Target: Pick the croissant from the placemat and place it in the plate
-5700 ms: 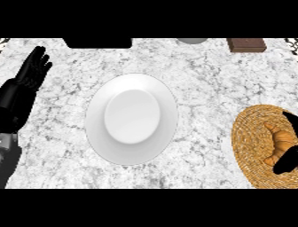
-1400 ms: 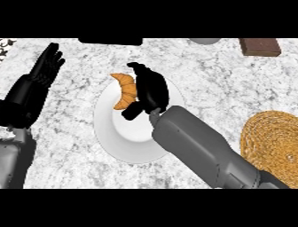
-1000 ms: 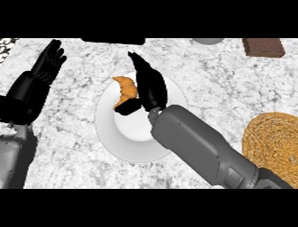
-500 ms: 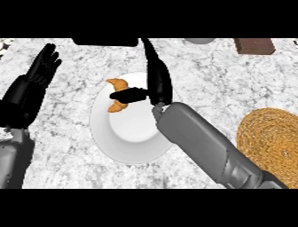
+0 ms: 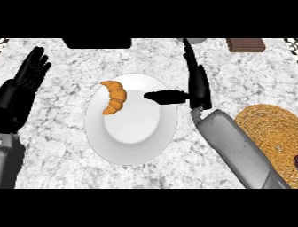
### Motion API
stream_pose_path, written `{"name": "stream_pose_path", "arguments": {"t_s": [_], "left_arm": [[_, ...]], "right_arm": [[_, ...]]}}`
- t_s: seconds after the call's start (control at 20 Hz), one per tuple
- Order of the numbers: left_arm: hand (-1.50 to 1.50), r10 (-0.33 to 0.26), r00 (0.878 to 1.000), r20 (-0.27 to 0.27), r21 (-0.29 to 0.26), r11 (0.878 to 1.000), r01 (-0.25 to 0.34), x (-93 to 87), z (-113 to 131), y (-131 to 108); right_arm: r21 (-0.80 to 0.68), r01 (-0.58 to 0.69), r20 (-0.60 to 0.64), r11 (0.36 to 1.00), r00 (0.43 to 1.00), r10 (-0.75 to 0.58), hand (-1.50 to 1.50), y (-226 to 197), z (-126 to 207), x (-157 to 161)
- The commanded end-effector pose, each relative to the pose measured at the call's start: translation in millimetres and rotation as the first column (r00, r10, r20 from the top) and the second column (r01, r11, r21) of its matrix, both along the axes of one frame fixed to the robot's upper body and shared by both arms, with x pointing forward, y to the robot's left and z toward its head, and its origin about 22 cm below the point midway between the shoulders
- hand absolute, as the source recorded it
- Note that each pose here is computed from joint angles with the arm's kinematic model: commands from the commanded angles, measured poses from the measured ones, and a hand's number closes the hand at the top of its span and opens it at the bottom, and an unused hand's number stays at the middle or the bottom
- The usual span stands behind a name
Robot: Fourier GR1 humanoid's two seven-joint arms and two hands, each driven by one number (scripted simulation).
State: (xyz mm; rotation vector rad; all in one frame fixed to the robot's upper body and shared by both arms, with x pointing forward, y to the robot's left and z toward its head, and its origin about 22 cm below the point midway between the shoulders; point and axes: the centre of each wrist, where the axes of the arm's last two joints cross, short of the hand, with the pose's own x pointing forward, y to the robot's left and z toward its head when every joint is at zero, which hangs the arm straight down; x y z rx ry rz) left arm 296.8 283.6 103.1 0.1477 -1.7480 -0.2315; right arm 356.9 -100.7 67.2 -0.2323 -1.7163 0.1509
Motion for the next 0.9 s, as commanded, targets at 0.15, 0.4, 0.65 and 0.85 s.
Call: {"name": "stream_pose_path", "arguments": {"t_s": [0.15, 0.4, 0.65, 0.85], "left_arm": [[0.0, 0.028, 1.0, 0.008, -0.004, 1.0, -0.028, 9.5, 3, 23], [0.0, -0.008, 1.0, 0.006, -0.009, 1.0, 0.008, -2.5, 2, 11], [0.0, 0.01, 1.0, 0.01, -0.01, 1.0, -0.01, 4.2, 4, -1], [0.0, -0.002, 1.0, 0.0, -0.006, 1.0, 0.002, 11.2, 10, -8]], "right_arm": [[-0.017, -0.017, 0.033, 1.0, 0.999, 0.017, -1.5, -94, -9, -13], [-0.067, -0.028, 0.016, 0.997, 0.999, 0.03, -1.5, -127, 4, -35], [-0.079, -0.033, 0.045, 0.996, 0.998, 0.036, -1.5, -160, -5, -43], [-0.112, 0.015, 0.058, 0.994, 0.998, -0.009, -1.5, -195, -13, -45]]}}
